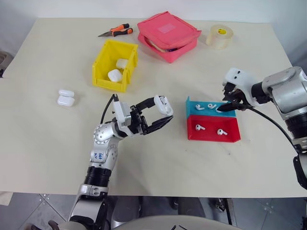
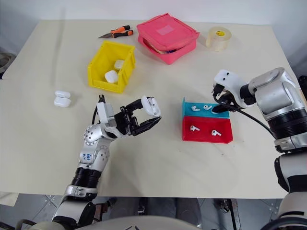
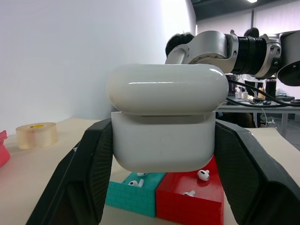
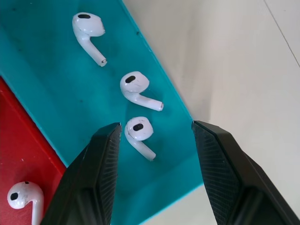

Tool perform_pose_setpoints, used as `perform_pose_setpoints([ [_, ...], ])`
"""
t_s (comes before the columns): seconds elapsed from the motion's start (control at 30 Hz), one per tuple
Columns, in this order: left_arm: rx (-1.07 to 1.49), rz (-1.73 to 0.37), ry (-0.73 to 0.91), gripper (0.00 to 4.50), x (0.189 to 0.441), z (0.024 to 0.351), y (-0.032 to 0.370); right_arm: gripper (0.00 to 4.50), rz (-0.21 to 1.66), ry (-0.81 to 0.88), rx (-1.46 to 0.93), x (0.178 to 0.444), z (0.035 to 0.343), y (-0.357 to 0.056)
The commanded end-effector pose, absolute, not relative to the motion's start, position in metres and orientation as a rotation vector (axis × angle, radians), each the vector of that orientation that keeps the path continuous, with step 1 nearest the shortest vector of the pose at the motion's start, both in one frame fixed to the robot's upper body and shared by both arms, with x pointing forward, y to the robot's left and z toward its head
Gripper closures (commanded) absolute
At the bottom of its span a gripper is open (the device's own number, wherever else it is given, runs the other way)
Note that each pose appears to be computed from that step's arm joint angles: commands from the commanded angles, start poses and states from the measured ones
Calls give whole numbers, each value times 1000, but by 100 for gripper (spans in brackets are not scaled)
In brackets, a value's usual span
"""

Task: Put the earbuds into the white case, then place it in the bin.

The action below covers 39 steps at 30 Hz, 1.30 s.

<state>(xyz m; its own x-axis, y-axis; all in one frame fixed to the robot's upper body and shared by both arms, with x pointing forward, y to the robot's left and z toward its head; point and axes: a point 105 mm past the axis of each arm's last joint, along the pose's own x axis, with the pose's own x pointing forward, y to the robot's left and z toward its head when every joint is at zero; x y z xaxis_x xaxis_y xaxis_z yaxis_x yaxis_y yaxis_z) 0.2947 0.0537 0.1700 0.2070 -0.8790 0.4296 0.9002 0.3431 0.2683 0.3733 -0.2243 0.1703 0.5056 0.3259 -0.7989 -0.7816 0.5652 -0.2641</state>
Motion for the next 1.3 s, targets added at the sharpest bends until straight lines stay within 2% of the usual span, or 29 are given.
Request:
perform_pose_setpoints([
  [0.03, -36, -1232, -601, 171, 292, 175, 52, 200, 732, 780, -692, 375, 173, -224],
  [0.9, -27, -1203, -601, 171, 291, 174, 55, 200, 755, 829, -723, 383, 163, -223],
  [1.1, -24, -1202, -602, 171, 292, 175, 56, 397, 759, 834, -726, 383, 162, -223],
  [1.3, -19, -1200, -598, 171, 294, 175, 57, 403, 749, 807, -720, 383, 168, -223],
])
